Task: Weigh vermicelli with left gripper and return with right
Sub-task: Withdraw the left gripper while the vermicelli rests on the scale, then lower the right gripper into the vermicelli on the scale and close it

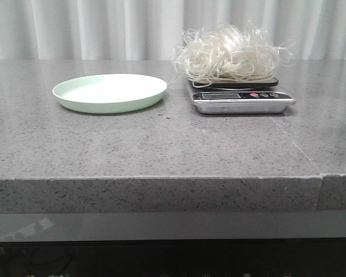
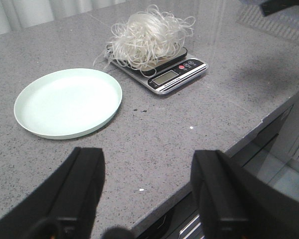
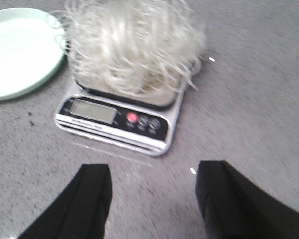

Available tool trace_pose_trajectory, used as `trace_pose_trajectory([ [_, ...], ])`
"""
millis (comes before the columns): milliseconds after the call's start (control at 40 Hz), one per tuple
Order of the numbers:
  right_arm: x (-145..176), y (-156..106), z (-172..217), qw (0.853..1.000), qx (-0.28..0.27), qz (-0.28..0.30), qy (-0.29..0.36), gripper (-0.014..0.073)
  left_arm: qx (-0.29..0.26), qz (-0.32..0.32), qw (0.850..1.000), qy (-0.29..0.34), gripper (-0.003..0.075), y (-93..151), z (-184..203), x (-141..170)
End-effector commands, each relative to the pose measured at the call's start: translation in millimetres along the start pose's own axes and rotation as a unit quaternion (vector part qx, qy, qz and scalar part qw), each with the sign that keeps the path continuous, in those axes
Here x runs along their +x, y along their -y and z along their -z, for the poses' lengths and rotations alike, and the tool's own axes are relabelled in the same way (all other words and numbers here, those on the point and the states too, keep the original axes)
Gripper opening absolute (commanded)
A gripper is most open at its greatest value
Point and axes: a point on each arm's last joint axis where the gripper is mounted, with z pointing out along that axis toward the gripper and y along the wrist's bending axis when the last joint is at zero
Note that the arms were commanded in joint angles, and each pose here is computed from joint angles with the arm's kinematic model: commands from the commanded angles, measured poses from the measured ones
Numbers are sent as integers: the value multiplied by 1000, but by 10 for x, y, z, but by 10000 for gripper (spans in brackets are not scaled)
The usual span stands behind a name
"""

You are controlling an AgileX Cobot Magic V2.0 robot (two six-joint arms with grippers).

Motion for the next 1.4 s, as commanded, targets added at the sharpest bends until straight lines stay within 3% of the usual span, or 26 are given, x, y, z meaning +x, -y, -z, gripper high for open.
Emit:
trace_pose_trajectory([
  [0,-342,-81,-87,999,-14,17,45,498,7,8,999,50,473,14,40,-144],
  [475,-1006,-231,-1036,999,-35,30,-1,498,7,8,999,50,473,14,40,-144],
  [1000,-1161,-147,-1737,998,-13,53,-43,494,7,8,999,50,473,14,40,-144],
  [1275,-1109,-145,-1790,997,-14,53,-62,231,7,8,999,50,473,14,40,-144],
  [1375,-1109,-145,-1790,997,-14,53,-62,188,7,8,999,50,473,14,40,-144],
])
